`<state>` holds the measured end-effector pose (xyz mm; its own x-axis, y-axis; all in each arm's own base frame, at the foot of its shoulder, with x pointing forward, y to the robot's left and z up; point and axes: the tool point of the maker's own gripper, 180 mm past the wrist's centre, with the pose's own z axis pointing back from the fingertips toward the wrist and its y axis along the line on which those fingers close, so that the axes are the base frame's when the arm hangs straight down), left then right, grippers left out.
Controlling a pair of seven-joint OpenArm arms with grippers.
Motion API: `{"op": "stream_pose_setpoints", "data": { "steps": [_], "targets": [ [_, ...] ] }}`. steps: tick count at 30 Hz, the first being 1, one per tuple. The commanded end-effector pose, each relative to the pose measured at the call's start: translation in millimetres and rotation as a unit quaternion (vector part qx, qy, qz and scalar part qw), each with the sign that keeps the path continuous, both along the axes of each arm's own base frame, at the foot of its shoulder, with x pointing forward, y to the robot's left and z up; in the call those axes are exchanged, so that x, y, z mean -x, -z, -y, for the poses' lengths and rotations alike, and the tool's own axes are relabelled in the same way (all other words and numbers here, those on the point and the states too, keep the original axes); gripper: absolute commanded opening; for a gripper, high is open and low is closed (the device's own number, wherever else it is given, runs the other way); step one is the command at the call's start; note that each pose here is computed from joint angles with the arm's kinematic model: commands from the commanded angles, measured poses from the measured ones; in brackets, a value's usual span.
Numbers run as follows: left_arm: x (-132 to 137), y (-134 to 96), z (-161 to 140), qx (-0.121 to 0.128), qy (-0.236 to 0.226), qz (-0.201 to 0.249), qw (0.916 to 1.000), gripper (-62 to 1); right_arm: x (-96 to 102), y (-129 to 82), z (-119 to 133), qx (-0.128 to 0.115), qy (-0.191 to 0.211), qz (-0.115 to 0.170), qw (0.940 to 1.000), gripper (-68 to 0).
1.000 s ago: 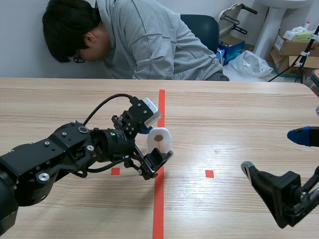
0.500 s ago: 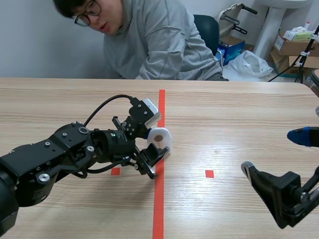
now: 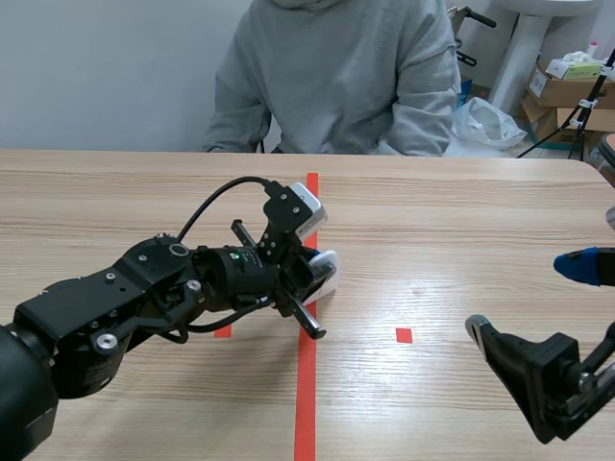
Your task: Do the leaf sorting experiment
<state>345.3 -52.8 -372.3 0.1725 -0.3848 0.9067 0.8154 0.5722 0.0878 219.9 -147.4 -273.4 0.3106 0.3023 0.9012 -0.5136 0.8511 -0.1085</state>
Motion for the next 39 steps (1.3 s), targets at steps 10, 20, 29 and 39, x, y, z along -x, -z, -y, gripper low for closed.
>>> {"op": "stream_pose_setpoints", "data": {
  "steps": [10, 20, 29, 39],
  "targets": [
    [-15.8, -29.3, -4.9, 0.068, -0.032, 0.010, 0.9971, -56.9, -4.5, -8.4, -1.6, -0.004, -0.001, 0.014, 0.9999, -1.9],
    [-56.8, -63.0, -131.7, 0.167, -0.230, 0.028, 0.9583, -56.9, -3.5, -5.1, -0.5, 0.001, 0.000, 0.006, 1.0000, -1.9],
    [-80.0, -86.4, -251.7, 0.163, -0.384, 0.078, 0.9054, -56.9, -3.5, -5.2, -0.5, 0.001, 0.001, 0.006, 1.0000, -1.9],
    [-103.5, -69.7, -292.0, 0.105, -0.444, 0.074, 0.8870, -56.9, -3.5, -5.1, -0.5, 0.001, 0.001, 0.005, 1.0000, -1.9]
  ]
}}
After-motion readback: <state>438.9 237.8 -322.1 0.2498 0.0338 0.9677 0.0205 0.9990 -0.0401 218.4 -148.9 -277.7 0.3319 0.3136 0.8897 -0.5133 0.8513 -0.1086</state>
